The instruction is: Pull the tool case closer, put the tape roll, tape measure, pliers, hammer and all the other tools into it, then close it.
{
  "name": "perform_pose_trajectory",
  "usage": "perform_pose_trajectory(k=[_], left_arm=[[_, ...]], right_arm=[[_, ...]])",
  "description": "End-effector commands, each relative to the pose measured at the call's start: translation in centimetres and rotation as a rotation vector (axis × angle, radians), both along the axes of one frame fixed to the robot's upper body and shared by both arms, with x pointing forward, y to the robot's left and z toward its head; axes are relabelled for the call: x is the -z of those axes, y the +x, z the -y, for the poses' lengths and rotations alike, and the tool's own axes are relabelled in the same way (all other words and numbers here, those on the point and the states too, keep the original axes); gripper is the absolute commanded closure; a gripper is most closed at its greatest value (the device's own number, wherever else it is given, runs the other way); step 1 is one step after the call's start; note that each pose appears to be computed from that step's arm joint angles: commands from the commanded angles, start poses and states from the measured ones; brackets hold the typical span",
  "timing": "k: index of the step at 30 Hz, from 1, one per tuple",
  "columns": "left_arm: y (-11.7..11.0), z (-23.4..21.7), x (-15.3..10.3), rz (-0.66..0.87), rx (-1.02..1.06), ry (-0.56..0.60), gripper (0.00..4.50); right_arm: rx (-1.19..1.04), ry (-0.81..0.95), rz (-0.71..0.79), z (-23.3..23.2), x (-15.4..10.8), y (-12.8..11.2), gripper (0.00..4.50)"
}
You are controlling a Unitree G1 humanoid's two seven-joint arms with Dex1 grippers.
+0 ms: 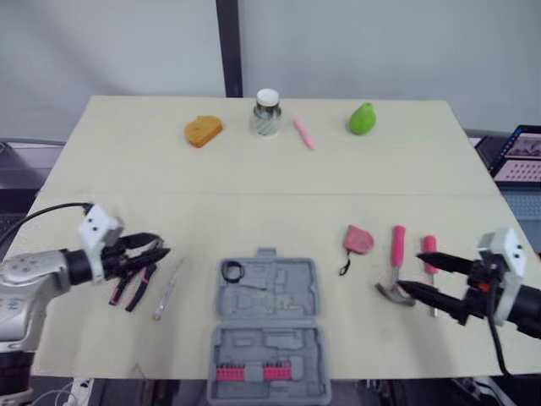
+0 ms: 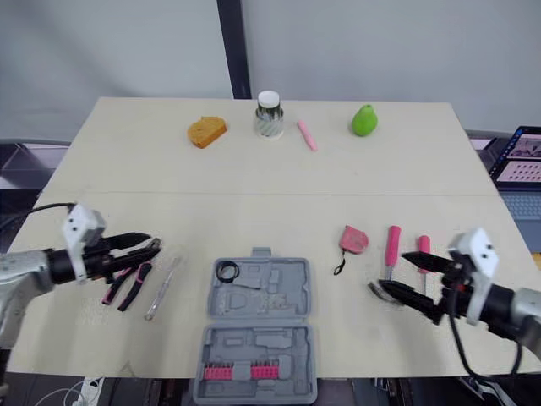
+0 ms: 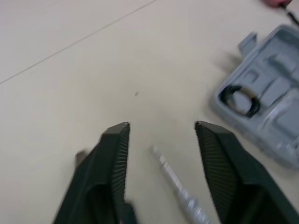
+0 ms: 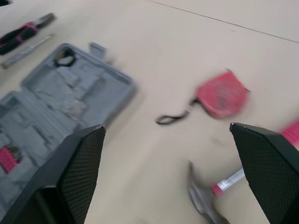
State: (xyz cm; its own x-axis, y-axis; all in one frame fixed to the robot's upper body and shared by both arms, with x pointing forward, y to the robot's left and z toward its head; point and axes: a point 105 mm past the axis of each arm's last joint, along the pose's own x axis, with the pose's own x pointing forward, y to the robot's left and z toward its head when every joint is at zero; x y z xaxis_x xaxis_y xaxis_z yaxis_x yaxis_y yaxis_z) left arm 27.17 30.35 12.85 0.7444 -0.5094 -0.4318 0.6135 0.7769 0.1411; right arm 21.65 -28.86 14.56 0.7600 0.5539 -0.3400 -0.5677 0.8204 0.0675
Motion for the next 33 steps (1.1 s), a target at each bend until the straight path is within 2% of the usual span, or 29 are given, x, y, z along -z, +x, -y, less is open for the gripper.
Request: perform_pose_trajectory(k=[1,6,11,21,24,28,33], left_arm=[[-1.0,-4.5,-1.2,0.047,-0.127,0.066,0.05],[-2.6,-8.4,-0.3,0.035,-0.252,0.099,0.05],[-3.8,-9.3,0.7,0.011,-0.289,0.1,0.05],[-3.7,-8.6,0.5,0.02,-0.28,0.091,0.05],[-3.1,-7.3,-0.4,0.042,-0.231,0.078,0.05],[-0.7,-0.1,-2.0,0.083,0.027,0.029,0.05],[0.9,10.6,-2.8,0.117,0.401,-0.05,0.05]], right_arm=[[0.107,-0.037,0.033,4.0,0.2,-0.3,0.0],[0.163,-0.072,0.019,6.1,1.2,0.0,0.0],[0.185,-0.097,-0.005,7.0,2.1,0.1,0.0],[0.173,-0.1,-0.005,6.3,2.4,0.4,0.0],[0.151,-0.077,0.017,4.5,2.1,0.6,0.0],[0.138,-0.046,0.083,-1.3,1.8,2.8,0.0],[0.264,-0.045,0.107,-4.9,2.6,5.3,0.0]])
